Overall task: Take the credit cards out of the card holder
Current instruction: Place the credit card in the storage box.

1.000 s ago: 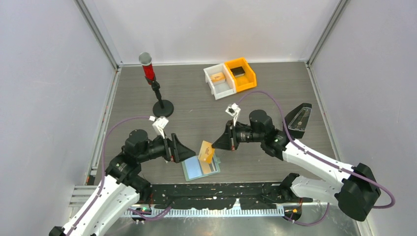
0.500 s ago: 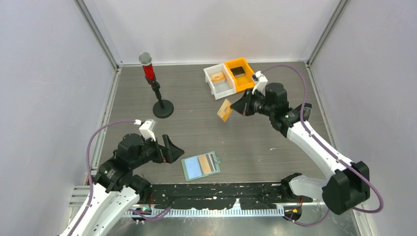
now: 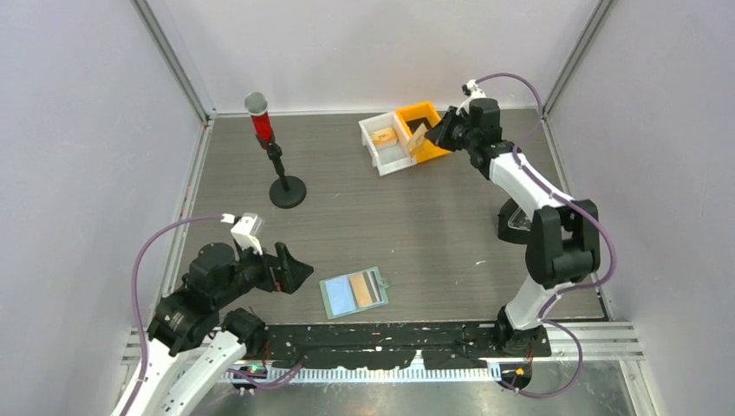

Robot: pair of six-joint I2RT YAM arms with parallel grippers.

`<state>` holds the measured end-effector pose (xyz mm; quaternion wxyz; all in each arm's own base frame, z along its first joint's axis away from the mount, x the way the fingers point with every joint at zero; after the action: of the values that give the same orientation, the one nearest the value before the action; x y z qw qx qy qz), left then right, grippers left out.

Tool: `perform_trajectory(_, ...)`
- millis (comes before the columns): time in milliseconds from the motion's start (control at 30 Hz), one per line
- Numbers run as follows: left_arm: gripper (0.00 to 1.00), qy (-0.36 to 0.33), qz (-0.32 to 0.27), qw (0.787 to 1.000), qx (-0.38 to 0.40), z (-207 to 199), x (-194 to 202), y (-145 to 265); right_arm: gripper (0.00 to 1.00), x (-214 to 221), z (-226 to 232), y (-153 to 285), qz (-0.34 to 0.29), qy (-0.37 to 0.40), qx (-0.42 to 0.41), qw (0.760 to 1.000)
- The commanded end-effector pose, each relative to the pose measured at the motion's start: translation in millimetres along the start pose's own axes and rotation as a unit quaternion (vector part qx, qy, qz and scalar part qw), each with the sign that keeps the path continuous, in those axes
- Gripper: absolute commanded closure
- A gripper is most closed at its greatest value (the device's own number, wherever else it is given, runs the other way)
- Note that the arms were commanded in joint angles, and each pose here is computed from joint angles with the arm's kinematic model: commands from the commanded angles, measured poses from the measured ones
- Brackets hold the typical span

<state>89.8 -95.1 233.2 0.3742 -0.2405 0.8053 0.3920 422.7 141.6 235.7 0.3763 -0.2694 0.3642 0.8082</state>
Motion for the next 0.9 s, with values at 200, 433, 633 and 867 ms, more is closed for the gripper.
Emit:
perform_trajectory(200, 0.01, -0.024, -0.039, 0.999, 0.006, 0, -4, 9, 0.95, -61, 6, -61, -0.056, -0.006, -0.045, 0.997)
perform_trajectory(433, 0.01, -0.034, -0.030, 0.999, 0.006, 0, -5, 9, 0.95, -59, 4, -100, -0.056, -0.043, -0.088, 0.994)
perform_trajectory(633, 0.01, -0.034, -0.022, 0.999, 0.010, -1, -4, 8, 0.95, -49, 3, -128, -0.057, -0.059, -0.103, 0.991)
perform_trajectory(867, 0.01, -0.035, -0.026, 0.999, 0.008, 0, -4, 9, 0.95, -31, 3, -150, -0.059, -0.064, -0.099, 0.991)
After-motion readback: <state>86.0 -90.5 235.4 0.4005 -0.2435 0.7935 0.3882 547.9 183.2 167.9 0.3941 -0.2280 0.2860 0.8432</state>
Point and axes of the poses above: each gripper's point midway between its finger pads, its own y axis back along the fingers, its own z axis along the line the jaws close on, x = y × z, the point moved 6 cm from there along y, back along the fingers, and after that the axes turned 5 degrees about -y, right-handed, at the moved point
